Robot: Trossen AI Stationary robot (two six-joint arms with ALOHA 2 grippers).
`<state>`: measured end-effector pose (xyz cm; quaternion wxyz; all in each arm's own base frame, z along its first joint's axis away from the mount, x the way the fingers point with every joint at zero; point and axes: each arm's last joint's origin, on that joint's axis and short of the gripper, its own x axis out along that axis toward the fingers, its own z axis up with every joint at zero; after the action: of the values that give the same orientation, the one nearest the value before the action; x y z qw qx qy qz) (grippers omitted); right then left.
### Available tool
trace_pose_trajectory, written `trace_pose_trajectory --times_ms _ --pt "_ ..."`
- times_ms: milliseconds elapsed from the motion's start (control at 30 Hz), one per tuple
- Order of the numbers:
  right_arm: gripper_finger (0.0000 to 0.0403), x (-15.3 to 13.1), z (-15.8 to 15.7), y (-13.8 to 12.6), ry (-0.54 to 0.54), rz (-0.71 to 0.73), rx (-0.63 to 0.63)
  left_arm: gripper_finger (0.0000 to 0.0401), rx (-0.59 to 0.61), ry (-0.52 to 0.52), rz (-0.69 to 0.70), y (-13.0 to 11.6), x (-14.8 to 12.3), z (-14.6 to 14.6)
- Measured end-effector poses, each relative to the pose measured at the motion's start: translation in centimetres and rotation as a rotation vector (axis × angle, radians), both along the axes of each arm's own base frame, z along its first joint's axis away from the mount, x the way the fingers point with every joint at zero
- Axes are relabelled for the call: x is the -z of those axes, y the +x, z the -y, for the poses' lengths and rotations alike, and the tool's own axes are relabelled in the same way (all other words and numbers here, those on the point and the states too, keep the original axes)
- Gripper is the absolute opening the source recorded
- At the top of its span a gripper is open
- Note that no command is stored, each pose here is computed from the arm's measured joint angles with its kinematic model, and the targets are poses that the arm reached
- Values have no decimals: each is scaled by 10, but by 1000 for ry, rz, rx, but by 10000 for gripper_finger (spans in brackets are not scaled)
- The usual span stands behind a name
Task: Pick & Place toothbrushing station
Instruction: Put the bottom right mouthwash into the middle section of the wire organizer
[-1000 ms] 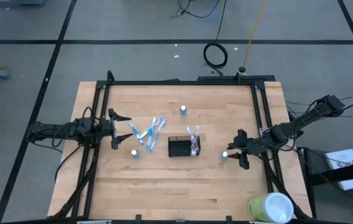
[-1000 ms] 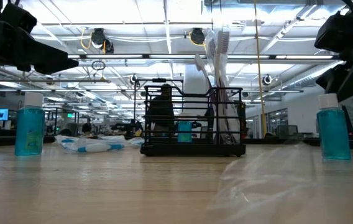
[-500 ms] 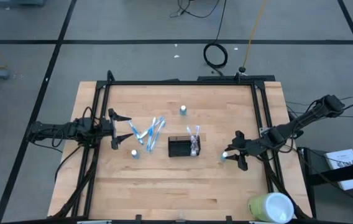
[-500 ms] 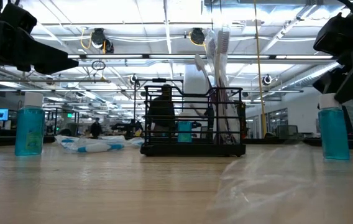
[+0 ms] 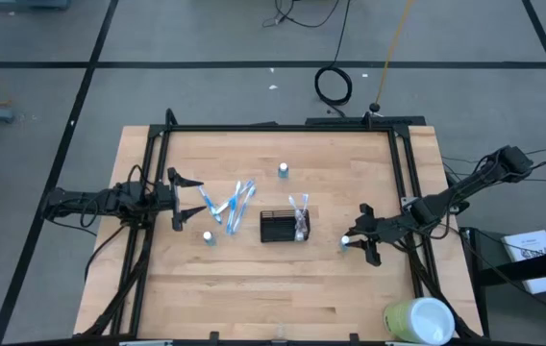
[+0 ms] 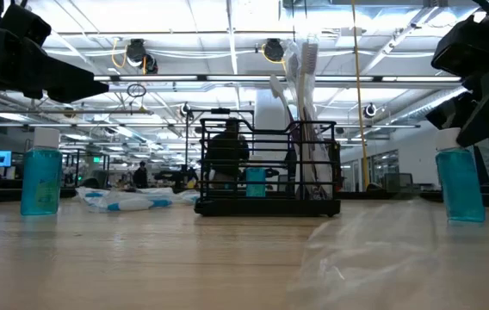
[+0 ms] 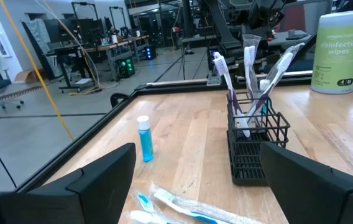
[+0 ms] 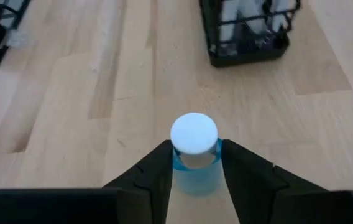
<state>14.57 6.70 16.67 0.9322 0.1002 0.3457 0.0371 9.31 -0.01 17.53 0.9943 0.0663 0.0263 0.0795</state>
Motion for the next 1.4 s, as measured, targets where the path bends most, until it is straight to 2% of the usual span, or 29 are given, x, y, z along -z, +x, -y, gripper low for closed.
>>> trace_pose_trajectory --times_ms 567,800,967,1133,1267,1400 --pt "127 0 -1 1 3 10 -22 351 0 0 0 0 0 0" --pt "85 -1 -1 2 2 12 -21 351 0 0 0 0 0 0" --pt "83 -3 -2 3 -9 42 -39 351 0 0 0 0 0 0" --pt "83 -19 -7 12 -10 241 -89 351 0 0 0 0 0 0" --pt "83 -45 -11 20 -5 524 -127 351 0 0 0 0 0 0" --pt "83 -71 -11 21 -93 819 -160 351 0 0 0 0 0 0"
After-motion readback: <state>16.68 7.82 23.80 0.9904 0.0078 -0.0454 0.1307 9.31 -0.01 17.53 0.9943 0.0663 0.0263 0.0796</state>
